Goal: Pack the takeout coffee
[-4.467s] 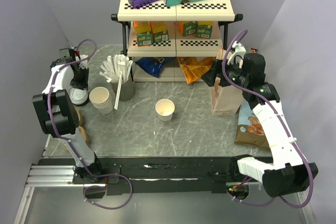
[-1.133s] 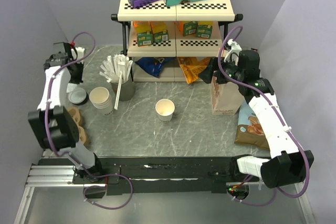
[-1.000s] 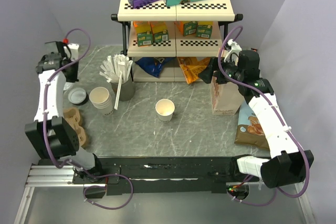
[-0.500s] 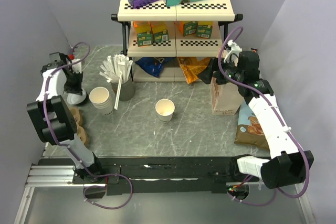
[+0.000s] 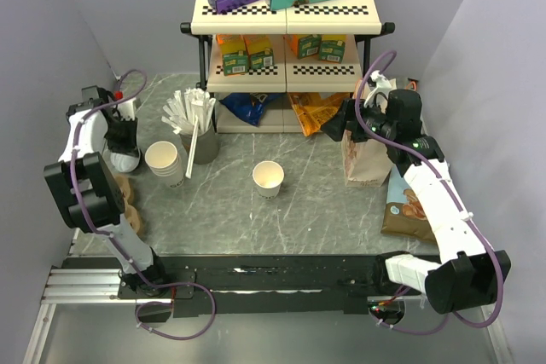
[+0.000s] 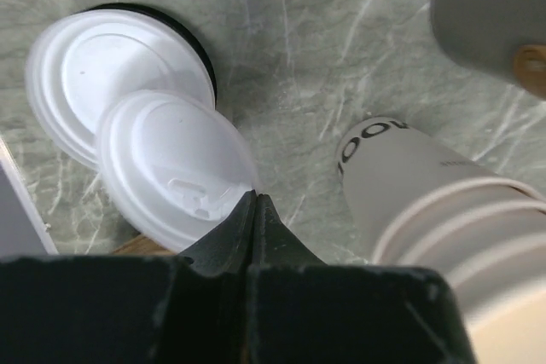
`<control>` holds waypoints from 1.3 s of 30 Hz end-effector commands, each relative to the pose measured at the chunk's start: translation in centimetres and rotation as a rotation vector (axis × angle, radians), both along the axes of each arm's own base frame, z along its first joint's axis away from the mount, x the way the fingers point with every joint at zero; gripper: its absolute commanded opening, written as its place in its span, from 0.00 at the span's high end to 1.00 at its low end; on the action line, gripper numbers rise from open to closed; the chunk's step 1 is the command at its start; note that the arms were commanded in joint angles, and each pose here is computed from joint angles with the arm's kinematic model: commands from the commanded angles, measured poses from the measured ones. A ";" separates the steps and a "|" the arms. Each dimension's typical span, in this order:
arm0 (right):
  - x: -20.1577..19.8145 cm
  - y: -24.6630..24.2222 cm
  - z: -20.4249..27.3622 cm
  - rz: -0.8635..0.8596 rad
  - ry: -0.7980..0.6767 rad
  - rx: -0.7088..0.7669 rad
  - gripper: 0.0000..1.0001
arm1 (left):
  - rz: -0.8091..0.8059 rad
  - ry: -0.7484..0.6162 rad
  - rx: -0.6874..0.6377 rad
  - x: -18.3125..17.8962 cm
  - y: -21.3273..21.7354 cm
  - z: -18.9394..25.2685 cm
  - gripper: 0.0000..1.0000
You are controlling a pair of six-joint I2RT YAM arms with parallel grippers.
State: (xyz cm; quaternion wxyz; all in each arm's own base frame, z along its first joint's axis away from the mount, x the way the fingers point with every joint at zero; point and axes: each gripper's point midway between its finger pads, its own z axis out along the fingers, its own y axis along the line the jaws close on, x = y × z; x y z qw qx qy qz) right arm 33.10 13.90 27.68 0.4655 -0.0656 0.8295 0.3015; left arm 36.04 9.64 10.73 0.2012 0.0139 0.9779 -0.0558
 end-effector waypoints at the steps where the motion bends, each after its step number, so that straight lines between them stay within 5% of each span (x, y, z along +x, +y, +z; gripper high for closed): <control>1: 0.1 -0.5 1.1 -0.013 -0.027 0.000 0.06 | -0.020 -0.190 0.000 0.6 -1.0 7.9 0.99; 9: 0.3 -0.7 3.2 -0.009 -0.074 -0.022 0.06 | -0.190 -0.475 -0.115 -1.6 -5.4 18.8 0.99; 19: -0.7 -0.4 5.4 0.055 -0.150 -0.054 0.06 | -0.659 -0.896 -0.547 -8.0 -16.5 32.6 0.99; 26: -3.4 1.6 7.4 0.242 -0.250 -0.062 0.07 | -0.823 -0.852 -0.813 -10.0 -23.7 32.7 0.99; 31: -5.6 4.5 7.7 0.379 -0.268 -0.053 0.07 | -0.937 -0.629 -1.028 -11.8 -30.5 28.5 0.99; 39: -7.4 9.0 7.2 0.606 -0.432 -0.090 0.07 | -1.062 -0.417 -1.118 -12.5 -35.7 24.3 0.99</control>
